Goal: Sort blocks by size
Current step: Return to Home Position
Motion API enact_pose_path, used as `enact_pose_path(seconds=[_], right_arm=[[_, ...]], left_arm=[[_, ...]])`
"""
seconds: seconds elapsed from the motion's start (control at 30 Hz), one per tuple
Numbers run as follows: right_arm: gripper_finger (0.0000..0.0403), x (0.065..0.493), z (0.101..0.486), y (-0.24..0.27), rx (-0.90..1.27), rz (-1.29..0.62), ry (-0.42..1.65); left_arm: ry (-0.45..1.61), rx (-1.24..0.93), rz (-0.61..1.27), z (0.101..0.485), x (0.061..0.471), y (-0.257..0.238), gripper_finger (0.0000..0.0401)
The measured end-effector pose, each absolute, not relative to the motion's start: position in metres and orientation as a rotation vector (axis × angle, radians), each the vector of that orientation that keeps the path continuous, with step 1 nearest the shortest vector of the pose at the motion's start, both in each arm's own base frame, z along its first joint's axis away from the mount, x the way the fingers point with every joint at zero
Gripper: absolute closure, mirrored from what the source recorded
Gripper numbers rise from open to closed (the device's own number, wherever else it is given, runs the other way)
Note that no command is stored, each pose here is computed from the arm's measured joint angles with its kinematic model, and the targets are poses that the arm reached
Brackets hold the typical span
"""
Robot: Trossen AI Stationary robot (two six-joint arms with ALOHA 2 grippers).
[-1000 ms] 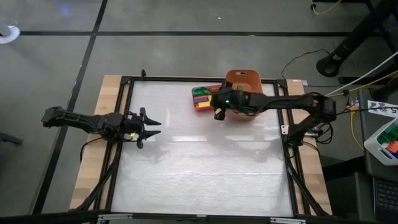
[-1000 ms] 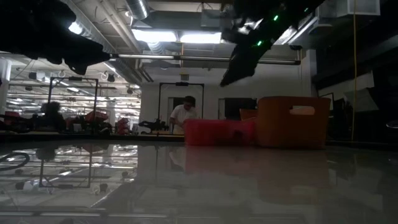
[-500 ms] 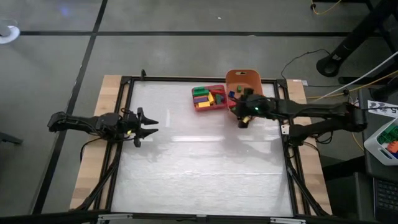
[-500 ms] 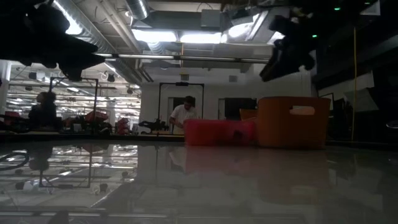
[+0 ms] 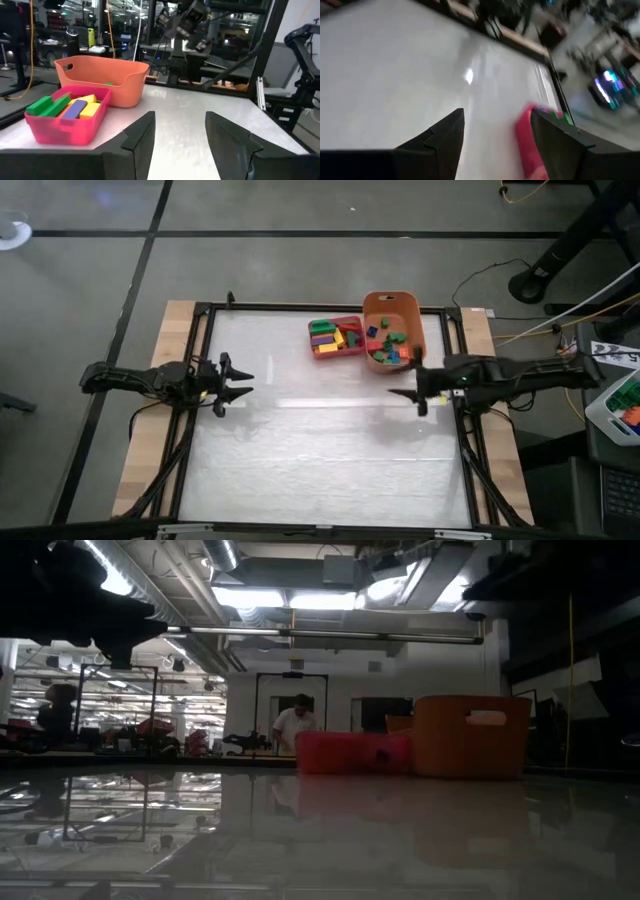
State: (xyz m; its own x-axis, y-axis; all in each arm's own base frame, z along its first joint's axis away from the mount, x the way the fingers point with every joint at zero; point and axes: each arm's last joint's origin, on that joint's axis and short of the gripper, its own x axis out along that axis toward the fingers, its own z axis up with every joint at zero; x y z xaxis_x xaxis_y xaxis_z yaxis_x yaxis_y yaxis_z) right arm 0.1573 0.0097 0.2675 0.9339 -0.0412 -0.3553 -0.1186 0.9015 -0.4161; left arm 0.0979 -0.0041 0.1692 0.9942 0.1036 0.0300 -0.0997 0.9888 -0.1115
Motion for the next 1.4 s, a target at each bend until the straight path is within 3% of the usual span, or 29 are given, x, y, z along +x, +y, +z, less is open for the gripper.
enact_pose_path(seconds=[0.2, 0.4, 0.73, 1.07, 1.4], right_arm=[[0.0178, 0.138, 0.262, 0.026, -0.45, 0.159, 0.2], [0.0178, 0.126, 0.237, 0.031, -0.462, 0.213, 0.178], [0.0178, 0.107, 0.208, 0.024, -0.469, 0.149, 0.138], [0.0178, 0.095, 0.206, 0.018, -0.578, 0.031, 0.073], [0.0178, 0.094, 0.205, 0.021, -0.626, 0.144, 0.043]], left_arm=[[-0.03, -0.105, 0.102, 0.169, 0.098, -0.004, 0.0239], [-0.029, -0.107, 0.102, 0.169, 0.098, -0.004, 0.0239], [-0.029, -0.108, 0.102, 0.169, 0.098, -0.004, 0.0239], [-0.029, -0.108, 0.102, 0.169, 0.098, -0.004, 0.0239], [-0.029, -0.108, 0.102, 0.169, 0.098, -0.004, 0.0239]])
